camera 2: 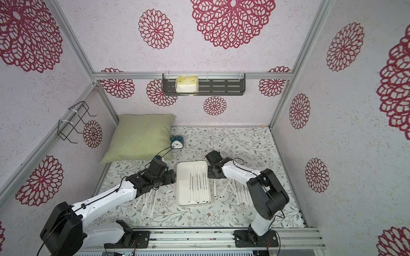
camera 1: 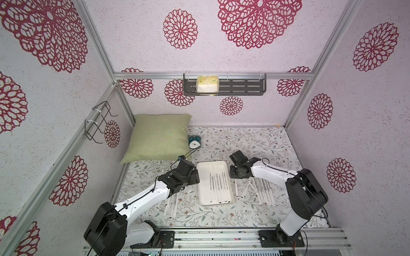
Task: Put the straws into the storage box
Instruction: Pick up the straw from the center of the board, then place the straw in the storage box.
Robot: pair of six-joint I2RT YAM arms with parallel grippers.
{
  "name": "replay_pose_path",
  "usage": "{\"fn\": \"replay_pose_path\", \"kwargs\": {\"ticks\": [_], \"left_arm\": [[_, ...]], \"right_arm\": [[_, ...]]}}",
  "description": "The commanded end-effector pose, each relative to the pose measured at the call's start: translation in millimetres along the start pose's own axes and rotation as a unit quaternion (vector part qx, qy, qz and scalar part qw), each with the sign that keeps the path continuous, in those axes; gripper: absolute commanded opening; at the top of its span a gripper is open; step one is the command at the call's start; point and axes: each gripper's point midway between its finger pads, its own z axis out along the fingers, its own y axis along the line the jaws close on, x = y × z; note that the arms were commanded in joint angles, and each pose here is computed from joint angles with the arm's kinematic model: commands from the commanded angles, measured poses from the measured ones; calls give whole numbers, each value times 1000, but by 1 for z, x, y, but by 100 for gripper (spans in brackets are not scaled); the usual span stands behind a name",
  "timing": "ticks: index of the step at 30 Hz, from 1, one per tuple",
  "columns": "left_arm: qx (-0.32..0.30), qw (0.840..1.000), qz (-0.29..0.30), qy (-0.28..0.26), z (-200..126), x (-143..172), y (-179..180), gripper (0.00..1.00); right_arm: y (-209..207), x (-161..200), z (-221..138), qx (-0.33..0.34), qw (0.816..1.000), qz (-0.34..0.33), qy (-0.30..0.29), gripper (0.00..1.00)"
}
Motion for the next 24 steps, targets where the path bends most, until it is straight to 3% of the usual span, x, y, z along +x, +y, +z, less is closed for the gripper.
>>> {"fn": "replay_pose_path", "kwargs": {"ticks": [1,5,11,19,24], "left_arm": [[-2,1000,-12,-18,-6,-6,5,82],[-12,999,-26,-39,-12,-12,12,82],[-34,996,-39,-68,-26,-20,27,81],[-26,996,-43,-67,-31,-16,32,81],[-21,997,-41,-60,-28,-12,32,81]], "right_arm": [[20,3,-45,-3,999,25,-22,5],[78,25,-58,-55,997,48,-24,2],[141,42,-44,-75,995,45,-37,0],[154,61,-6,-51,998,30,-13,1],[155,55,3,-47,999,18,-16,1]]}}
